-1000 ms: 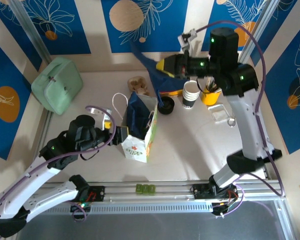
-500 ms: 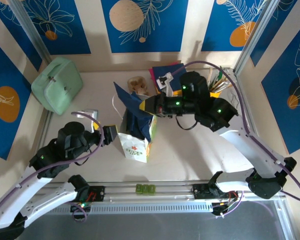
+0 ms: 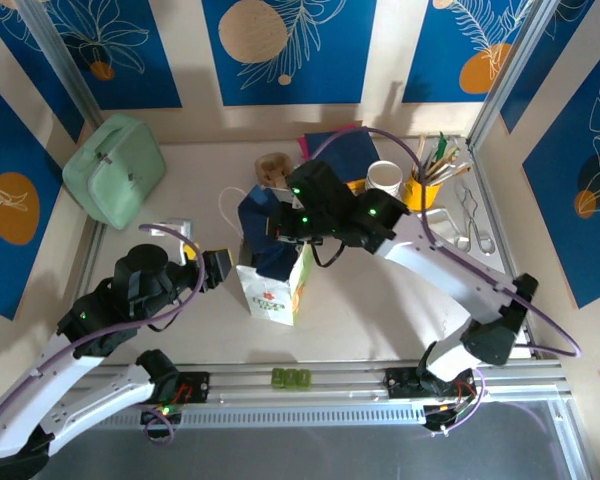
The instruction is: Pack the takeout coffee
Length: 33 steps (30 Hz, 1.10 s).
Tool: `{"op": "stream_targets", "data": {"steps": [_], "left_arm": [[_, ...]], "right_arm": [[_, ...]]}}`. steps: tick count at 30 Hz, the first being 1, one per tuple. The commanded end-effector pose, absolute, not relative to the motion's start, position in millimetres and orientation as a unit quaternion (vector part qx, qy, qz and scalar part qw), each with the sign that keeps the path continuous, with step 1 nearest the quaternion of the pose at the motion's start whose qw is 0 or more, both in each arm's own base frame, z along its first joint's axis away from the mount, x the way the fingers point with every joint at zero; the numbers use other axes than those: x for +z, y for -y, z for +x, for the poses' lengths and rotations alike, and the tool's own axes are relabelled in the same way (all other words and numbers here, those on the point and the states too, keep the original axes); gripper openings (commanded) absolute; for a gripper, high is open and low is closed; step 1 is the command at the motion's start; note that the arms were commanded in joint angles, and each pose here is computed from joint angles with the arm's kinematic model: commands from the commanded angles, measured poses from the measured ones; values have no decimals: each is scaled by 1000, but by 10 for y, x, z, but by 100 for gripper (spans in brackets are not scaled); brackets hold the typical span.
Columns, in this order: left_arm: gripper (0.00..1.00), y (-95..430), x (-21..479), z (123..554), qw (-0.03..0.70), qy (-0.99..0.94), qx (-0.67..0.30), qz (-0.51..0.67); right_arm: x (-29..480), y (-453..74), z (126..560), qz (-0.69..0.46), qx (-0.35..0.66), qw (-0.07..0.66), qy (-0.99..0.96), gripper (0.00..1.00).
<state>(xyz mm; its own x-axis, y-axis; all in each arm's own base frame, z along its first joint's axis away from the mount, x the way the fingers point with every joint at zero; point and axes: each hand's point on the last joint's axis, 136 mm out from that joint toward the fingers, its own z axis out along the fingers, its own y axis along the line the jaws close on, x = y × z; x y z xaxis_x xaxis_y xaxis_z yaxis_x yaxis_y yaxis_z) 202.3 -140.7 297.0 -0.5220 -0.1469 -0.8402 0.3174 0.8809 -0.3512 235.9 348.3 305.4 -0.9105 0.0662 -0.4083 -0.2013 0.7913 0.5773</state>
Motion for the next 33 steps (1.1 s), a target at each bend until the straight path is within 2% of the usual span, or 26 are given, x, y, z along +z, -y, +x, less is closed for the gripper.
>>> {"op": "stream_targets", "data": {"steps": [1,10,24,26,28,29,33], "left_arm": [[77,1335,2927,2012,486,-842,-232,39],[77,1300,2900,2004,487,-843,-225,37],[77,1278,2849,1991,486,-844,-225,32],[78,1274,2856,1990,487,-843,-225,32],[78,1271,2861,1986,488,-843,-225,33],[78,1270,2862,1986,488,-843,-225,32],[78,1258,2878,1978,490,-842,-225,32]], "right_arm": [[2797,-3327,2351,-60,232,197,-951,0],[2520,-3233,2354,-103,112,194,-969,0],[2392,-3165,2260,-149,20,144,-978,0],[2386,-3226,2237,-157,28,138,-978,4],[2435,-3288,2232,-161,42,141,-976,19],[2469,-3314,2229,-163,48,145,-975,23],[2659,-3364,2267,-165,69,168,-969,33]]}}
